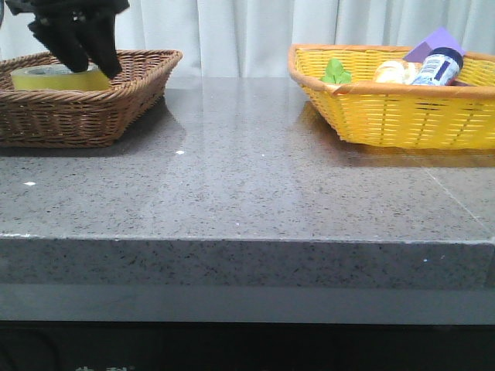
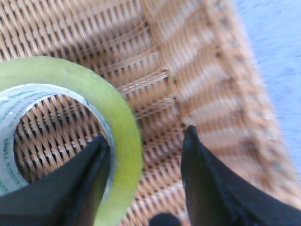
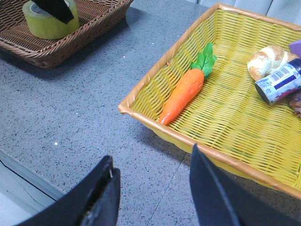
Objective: Transfer tape with both arms
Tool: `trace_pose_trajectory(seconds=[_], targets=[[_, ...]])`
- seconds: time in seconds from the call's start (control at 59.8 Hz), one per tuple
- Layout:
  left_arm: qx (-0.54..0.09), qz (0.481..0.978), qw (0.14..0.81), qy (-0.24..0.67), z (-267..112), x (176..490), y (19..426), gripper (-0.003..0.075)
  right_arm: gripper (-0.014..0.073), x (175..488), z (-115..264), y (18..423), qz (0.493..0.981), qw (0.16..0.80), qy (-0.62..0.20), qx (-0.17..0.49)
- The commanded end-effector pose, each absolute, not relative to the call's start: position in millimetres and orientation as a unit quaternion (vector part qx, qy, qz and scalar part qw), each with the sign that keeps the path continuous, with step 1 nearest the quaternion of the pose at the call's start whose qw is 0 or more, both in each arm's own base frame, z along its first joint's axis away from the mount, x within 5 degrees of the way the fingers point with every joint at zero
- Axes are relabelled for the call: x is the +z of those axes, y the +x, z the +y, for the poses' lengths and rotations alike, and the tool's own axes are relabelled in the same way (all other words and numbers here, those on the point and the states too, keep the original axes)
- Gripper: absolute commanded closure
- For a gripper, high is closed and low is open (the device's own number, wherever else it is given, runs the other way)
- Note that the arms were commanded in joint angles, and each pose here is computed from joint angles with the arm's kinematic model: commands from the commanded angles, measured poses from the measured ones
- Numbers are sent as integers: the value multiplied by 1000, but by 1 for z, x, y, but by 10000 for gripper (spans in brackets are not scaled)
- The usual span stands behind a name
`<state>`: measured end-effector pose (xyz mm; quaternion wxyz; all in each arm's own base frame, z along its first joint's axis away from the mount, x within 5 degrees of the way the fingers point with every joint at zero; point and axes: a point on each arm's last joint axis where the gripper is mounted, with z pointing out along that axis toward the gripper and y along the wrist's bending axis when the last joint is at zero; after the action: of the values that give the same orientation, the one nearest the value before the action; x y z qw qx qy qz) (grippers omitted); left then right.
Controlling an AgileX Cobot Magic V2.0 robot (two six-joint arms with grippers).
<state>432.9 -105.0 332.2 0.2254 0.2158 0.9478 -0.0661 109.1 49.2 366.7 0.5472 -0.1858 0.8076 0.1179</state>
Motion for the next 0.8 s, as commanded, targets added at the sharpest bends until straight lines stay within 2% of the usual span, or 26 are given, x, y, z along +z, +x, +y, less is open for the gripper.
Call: trace_pose_trajectory(seconds=[0.0, 0.268, 0.368, 0.485, 0.619, 0.786], targets=[[-87, 930, 288, 211, -103, 390, 404, 369, 222, 382, 48, 110, 779, 590, -174, 124], [-107, 906, 365, 186, -94, 457, 353, 370, 222, 382, 48, 110, 779, 590, -174, 124], [-132, 892, 399, 169, -90, 487, 324, 372, 222, 382, 48, 110, 779, 590, -174, 124], [-164, 867, 431, 188, -95, 515, 281, 373, 222, 382, 48, 110, 779, 590, -174, 124], [-183, 852, 435, 226, -105, 523, 233, 373, 222, 382, 48, 110, 779, 590, -174, 124], [-208, 832, 443, 262, -112, 509, 180, 373, 222, 382, 48, 110, 779, 590, -174, 124]])
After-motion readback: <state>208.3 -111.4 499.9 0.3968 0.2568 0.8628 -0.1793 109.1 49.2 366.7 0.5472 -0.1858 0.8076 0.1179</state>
